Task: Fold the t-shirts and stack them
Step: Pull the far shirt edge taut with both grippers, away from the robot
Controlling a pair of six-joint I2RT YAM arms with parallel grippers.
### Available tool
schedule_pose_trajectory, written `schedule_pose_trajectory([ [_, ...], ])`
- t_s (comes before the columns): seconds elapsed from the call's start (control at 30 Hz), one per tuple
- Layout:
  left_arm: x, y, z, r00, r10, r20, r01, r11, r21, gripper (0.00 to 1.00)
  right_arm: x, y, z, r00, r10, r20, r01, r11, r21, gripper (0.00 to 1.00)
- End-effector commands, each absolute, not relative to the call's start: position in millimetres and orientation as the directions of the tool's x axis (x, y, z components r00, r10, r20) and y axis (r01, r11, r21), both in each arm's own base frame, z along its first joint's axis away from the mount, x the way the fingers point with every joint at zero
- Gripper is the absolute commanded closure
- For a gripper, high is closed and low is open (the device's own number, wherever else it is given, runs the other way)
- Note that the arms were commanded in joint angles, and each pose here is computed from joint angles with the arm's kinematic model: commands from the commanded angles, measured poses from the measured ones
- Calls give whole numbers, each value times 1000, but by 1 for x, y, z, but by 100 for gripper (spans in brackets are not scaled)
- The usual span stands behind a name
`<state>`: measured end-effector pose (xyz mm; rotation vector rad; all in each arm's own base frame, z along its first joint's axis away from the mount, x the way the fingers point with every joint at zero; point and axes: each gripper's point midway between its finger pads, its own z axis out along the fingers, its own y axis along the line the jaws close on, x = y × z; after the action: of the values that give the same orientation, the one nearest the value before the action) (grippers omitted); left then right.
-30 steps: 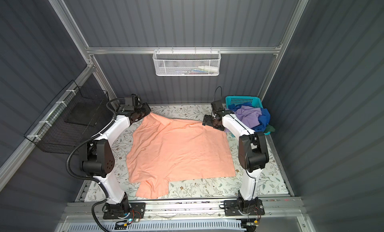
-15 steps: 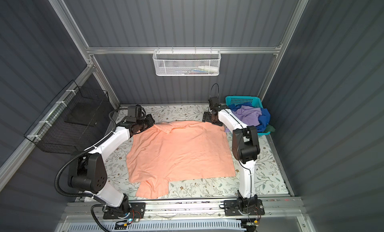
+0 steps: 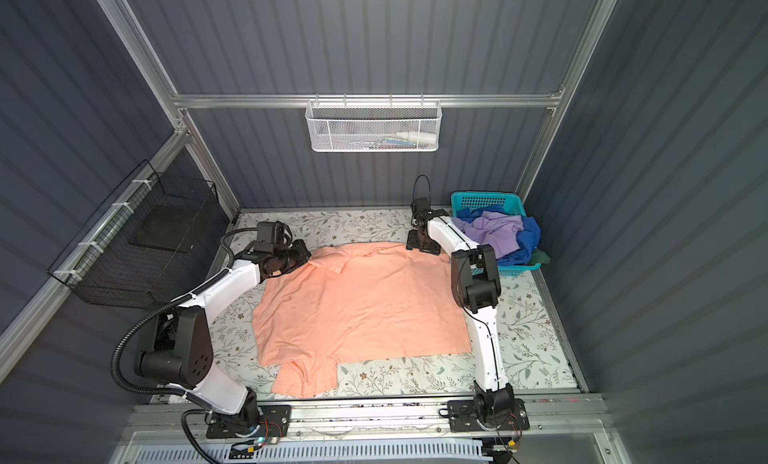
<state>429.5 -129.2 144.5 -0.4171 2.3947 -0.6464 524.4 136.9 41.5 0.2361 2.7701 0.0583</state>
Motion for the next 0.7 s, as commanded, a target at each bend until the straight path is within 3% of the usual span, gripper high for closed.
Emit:
schedule_pose_trajectory([
  [0.0, 427, -132, 154, -755, -443, -483, -116, 815, -567, 100, 527, 137, 36, -931, 152, -332, 140, 988, 60, 33],
  [0.4, 425, -134, 158, -756, -446, -480, -106, 807, -582, 100, 526, 145, 13, -958, 98, -269, 79, 993, 82, 62],
  [0.67, 423, -132, 154, -757, -447, -477, -121, 812, -571, 100, 531, 143, 29, -948, 65, -311, 44, 996, 72, 100],
])
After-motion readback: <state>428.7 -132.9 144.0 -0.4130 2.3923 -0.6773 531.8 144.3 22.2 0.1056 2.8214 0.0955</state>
